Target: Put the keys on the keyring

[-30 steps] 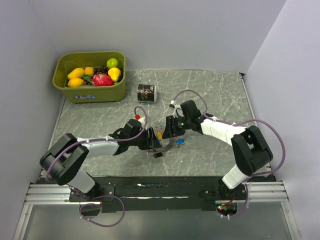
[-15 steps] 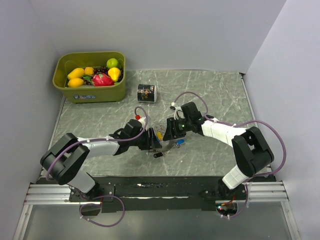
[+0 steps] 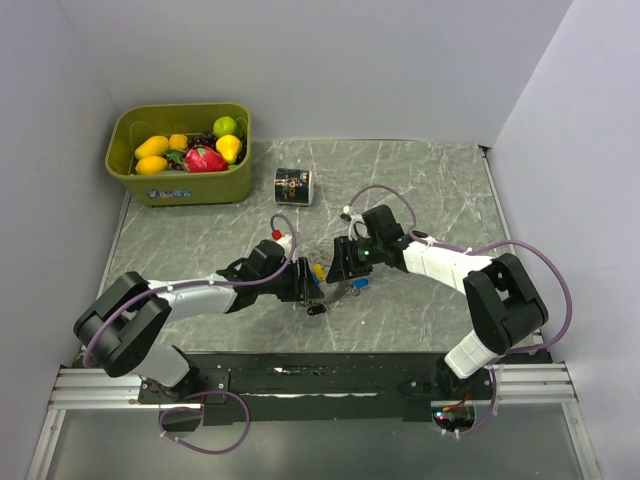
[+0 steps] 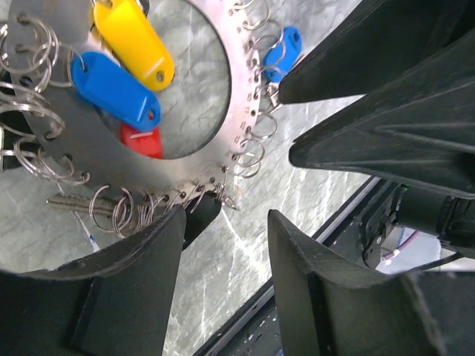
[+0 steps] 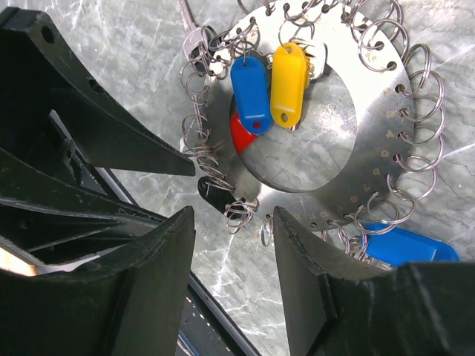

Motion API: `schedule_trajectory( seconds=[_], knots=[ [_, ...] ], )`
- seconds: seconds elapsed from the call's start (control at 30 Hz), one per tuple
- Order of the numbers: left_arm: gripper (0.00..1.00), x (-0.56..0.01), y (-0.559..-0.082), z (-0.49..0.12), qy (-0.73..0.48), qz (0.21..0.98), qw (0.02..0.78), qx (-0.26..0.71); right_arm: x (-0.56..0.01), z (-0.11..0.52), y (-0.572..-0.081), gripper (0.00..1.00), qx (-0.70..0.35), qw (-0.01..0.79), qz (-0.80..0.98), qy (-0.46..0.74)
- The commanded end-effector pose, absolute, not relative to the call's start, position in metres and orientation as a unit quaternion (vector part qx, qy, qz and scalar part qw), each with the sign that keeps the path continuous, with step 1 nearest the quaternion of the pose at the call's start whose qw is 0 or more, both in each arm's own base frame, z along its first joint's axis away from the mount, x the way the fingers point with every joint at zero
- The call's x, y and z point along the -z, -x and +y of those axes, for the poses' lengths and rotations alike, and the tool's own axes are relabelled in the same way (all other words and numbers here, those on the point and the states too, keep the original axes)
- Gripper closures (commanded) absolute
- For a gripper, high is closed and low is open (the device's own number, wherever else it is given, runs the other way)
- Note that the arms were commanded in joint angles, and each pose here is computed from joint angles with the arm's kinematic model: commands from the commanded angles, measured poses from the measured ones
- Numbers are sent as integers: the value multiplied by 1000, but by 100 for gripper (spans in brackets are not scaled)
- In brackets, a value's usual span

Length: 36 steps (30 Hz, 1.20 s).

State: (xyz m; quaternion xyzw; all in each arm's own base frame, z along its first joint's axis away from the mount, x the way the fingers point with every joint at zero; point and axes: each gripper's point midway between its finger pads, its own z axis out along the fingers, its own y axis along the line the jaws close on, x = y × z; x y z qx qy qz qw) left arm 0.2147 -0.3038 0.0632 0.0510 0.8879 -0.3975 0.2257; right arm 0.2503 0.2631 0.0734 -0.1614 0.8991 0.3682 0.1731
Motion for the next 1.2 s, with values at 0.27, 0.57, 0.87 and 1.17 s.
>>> schedule_trajectory(
  seconds=[0.27,0.57,0.87,1.17],
  knots=[
    [46,-44,-211,-303,-62,900,222,370,-83,261,-252,46,-373,196,892,164],
    [49,-37,-213,-301,-60,901,231,362,-83,259,-250,45,-369,196,894,164],
    [64,-38,-213,-311,-72,895,233,372,-83,259,-251,45,-369,195,894,165],
    [92,-36,-216,-312,-74,896,240,366,-81,259,-250,45,-372,193,893,163]
  ],
)
